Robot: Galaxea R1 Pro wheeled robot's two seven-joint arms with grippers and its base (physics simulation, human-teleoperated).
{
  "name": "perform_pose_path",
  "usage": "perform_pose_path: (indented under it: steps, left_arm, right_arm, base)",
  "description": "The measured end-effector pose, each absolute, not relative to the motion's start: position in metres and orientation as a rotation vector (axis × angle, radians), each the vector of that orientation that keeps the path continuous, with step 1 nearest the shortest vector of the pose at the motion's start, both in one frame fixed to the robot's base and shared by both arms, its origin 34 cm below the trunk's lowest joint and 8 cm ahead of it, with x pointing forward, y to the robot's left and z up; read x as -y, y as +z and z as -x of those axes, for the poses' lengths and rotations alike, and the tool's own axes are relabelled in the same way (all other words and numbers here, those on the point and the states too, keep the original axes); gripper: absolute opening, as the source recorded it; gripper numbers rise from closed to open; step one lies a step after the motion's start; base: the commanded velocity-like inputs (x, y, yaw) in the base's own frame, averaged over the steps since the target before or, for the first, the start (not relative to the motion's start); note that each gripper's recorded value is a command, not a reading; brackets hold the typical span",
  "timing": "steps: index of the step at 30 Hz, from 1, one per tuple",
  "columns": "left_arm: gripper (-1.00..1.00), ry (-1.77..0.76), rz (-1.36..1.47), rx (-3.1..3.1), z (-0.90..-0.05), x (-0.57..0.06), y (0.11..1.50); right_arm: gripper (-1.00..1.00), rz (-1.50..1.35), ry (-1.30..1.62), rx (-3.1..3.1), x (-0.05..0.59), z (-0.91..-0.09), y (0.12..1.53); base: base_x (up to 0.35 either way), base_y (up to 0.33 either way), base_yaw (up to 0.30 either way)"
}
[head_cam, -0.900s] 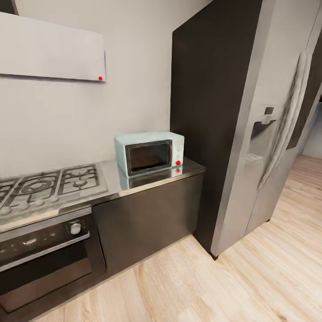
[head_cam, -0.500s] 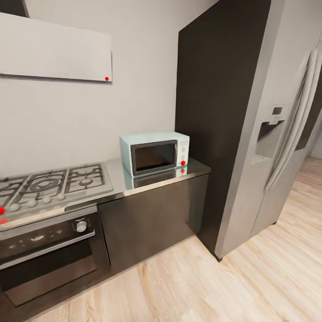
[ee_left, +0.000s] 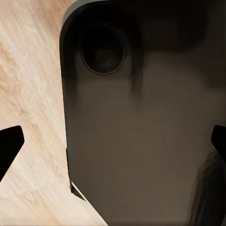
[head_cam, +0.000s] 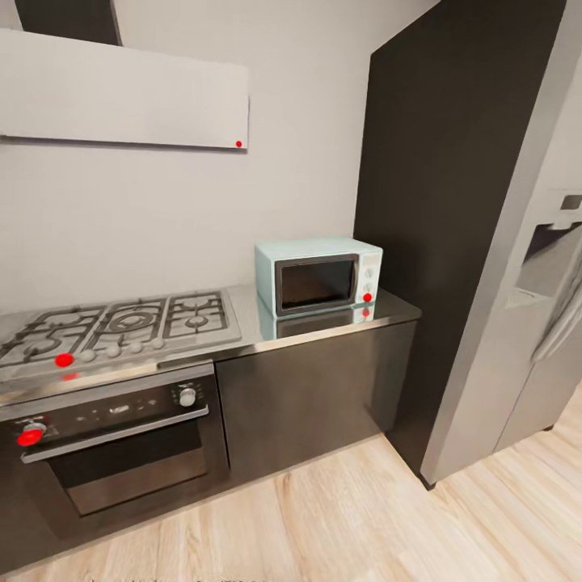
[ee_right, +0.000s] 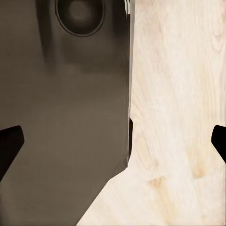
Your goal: In the kitchen, take the Vidalia onion out of the sink, dice it on the chopping board with the paring knife, put the diced onion into the bowl on the countertop, then place both the paring knife and the chopping board into the sink.
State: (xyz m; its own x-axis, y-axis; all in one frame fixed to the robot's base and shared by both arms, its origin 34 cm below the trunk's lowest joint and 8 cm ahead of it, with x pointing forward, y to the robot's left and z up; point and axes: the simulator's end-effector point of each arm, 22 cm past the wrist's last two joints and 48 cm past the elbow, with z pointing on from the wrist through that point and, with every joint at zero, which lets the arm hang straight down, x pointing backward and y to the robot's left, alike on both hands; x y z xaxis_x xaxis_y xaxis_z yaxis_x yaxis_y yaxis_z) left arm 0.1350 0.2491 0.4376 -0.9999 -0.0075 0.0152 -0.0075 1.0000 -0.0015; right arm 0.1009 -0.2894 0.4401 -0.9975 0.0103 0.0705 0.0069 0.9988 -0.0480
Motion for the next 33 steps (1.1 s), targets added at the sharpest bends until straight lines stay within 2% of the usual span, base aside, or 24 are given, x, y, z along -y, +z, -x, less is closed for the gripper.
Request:
perform_pose_path:
  steps: [33]
  left_arm:
    - [1.0, 0.002, -0.011, 3.125, -0.134, -0.249, 0.438]
  right_arm:
    - [1.0, 0.009, 0.075, 3.121, 0.289, -0.112, 0.44]
  base:
    - [0.0, 0.0, 0.283]
